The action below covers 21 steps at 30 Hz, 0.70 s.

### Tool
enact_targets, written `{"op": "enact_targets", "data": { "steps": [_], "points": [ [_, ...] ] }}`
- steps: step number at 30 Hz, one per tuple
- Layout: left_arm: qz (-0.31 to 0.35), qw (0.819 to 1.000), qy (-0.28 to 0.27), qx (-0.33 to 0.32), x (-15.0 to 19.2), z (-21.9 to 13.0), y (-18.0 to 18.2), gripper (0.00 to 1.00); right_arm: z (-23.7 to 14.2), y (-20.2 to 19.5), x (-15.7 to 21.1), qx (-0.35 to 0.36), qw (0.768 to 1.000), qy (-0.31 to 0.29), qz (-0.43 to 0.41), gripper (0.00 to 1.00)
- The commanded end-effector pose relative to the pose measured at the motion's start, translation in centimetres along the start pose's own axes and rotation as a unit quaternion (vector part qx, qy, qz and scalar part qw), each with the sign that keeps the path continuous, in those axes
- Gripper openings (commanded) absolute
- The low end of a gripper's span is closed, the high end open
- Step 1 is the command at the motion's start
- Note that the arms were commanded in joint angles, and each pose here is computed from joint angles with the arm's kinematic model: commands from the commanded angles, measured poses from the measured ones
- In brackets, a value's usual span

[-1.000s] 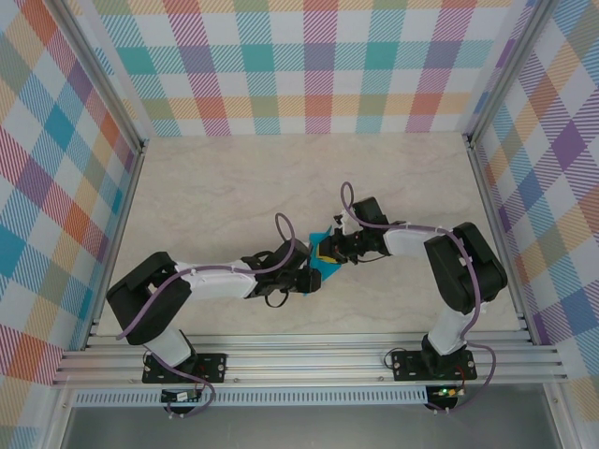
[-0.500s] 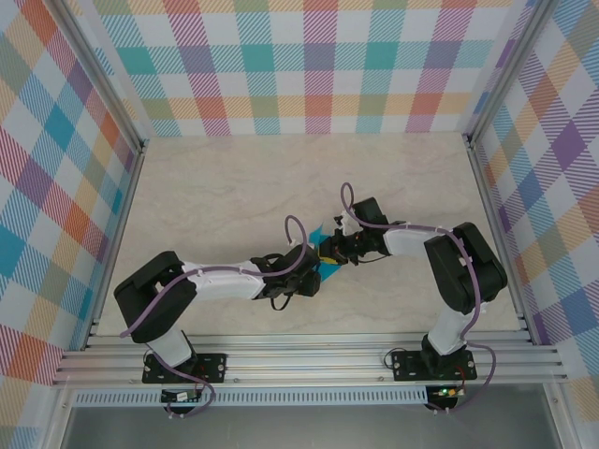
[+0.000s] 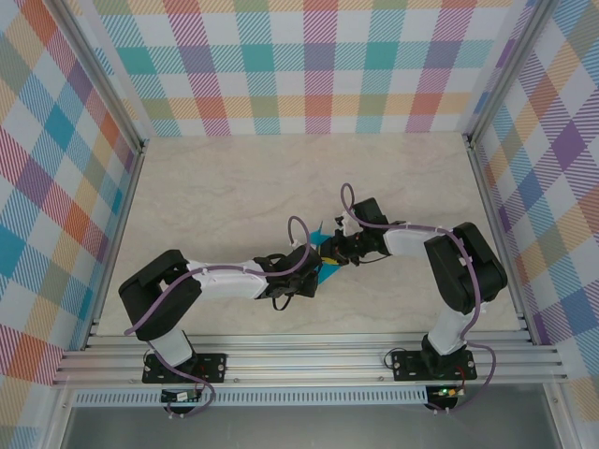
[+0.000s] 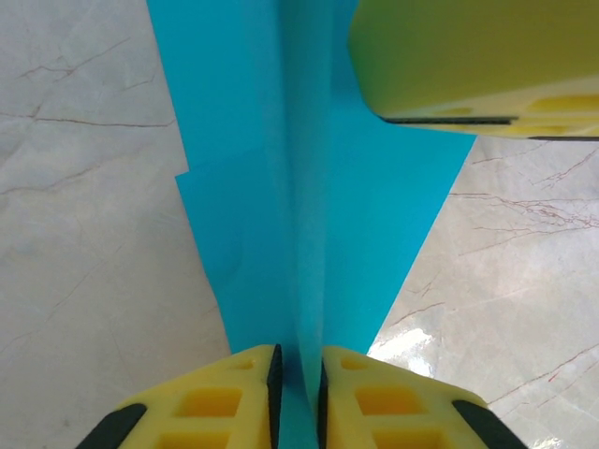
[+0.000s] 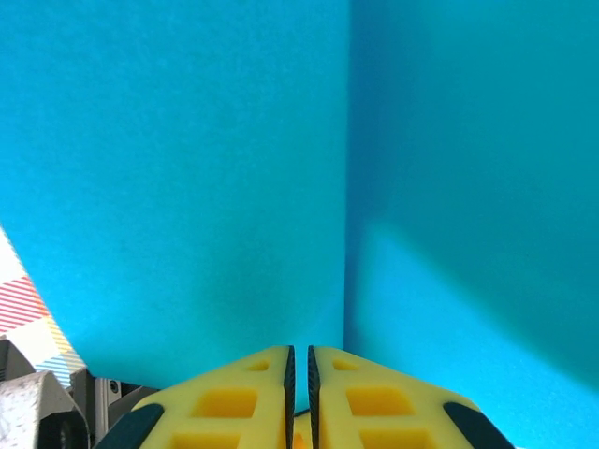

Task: Fold a paper plane with a square sheet of paper (pick it up from the middle)

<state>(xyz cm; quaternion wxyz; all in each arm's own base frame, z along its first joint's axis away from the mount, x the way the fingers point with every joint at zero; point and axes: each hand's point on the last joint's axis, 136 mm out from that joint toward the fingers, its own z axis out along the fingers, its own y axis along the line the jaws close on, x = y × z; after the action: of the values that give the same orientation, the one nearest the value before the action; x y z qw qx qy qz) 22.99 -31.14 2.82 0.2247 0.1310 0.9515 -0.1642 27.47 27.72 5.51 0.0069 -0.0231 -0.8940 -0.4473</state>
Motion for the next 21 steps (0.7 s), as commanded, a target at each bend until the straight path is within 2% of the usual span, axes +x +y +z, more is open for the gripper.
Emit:
{"op": "enact_targets", "data": {
  "steps": [1,5,11,21],
  "points": [
    [0.013,1.0,-0.013,0.001,-0.8,-0.6,-0.6,0.15,-0.3,0.4,0.0,0.006,1.0,-0.004,-0.012,0.15],
    [0.022,1.0,-0.012,0.005,-0.9,-0.6,-0.8,0.13,-1.0,0.3,0.0,0.018,1.0,-0.018,-0.013,0.16],
    [0.022,1.0,-0.018,0.007,-1.2,-0.9,-0.9,0.2,-1.6,-0.4,0.5,0.036,0.999,-0.029,-0.012,0.17],
    [0.021,0.999,-0.023,0.021,-1.2,-1.3,-1.3,0.24,-1.8,-0.3,0.8,0.033,0.999,-0.028,-0.01,0.17]
  ]
}}
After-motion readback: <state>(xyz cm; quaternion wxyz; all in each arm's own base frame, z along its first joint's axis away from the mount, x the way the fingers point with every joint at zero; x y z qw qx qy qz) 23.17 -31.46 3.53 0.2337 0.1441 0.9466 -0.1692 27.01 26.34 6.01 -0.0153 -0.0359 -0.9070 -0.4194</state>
